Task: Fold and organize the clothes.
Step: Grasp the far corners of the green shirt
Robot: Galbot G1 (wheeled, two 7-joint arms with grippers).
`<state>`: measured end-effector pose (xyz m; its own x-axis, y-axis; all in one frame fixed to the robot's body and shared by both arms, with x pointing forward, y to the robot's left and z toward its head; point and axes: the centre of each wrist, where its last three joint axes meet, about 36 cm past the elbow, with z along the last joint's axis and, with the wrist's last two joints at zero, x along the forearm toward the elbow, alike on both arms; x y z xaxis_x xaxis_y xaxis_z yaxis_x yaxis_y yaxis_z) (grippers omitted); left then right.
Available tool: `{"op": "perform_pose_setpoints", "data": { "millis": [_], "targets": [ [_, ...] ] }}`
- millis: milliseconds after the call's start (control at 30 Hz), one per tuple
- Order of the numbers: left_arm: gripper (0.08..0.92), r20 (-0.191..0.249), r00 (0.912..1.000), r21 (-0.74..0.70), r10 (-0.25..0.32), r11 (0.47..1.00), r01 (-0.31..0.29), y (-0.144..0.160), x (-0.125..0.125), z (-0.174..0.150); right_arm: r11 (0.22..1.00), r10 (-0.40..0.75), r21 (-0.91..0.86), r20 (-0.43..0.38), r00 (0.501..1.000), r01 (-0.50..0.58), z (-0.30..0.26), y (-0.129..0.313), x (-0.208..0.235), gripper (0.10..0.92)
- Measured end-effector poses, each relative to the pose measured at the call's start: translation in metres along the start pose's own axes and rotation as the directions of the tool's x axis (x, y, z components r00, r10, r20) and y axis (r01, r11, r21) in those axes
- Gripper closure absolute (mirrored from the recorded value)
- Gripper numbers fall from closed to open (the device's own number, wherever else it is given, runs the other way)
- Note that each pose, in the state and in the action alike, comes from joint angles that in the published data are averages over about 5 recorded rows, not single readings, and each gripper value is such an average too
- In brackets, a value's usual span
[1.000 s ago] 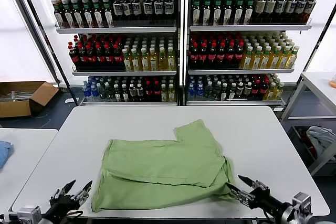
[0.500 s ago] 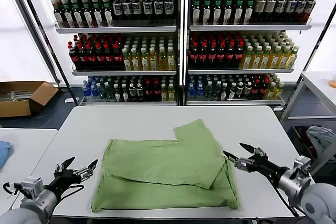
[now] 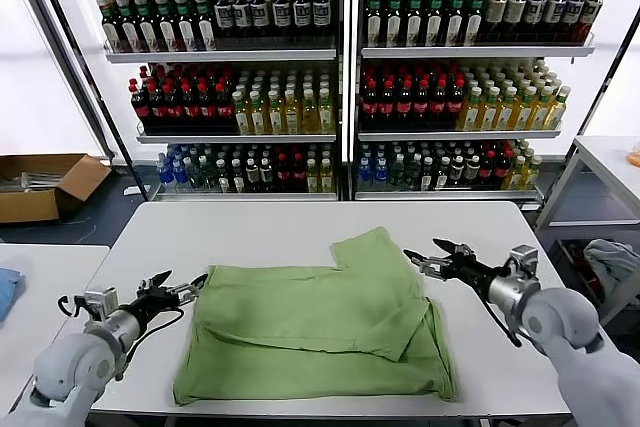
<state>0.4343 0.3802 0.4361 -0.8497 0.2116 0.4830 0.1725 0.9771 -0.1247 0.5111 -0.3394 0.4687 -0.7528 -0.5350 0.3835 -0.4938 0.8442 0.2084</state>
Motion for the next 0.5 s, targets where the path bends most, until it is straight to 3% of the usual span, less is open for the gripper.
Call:
{"op": "perform_pose_setpoints", "data": {
  "millis": [500],
  "targets": [
    [0.177, -0.078, 0.9968, 0.006, 0.015, 1.0, -0.015, 0.007, -0.066, -0.003, 1.0, 0.02, 0.02, -0.114, 0.993, -0.018, -0.006, -0.017, -0.085, 0.2]
  ]
}}
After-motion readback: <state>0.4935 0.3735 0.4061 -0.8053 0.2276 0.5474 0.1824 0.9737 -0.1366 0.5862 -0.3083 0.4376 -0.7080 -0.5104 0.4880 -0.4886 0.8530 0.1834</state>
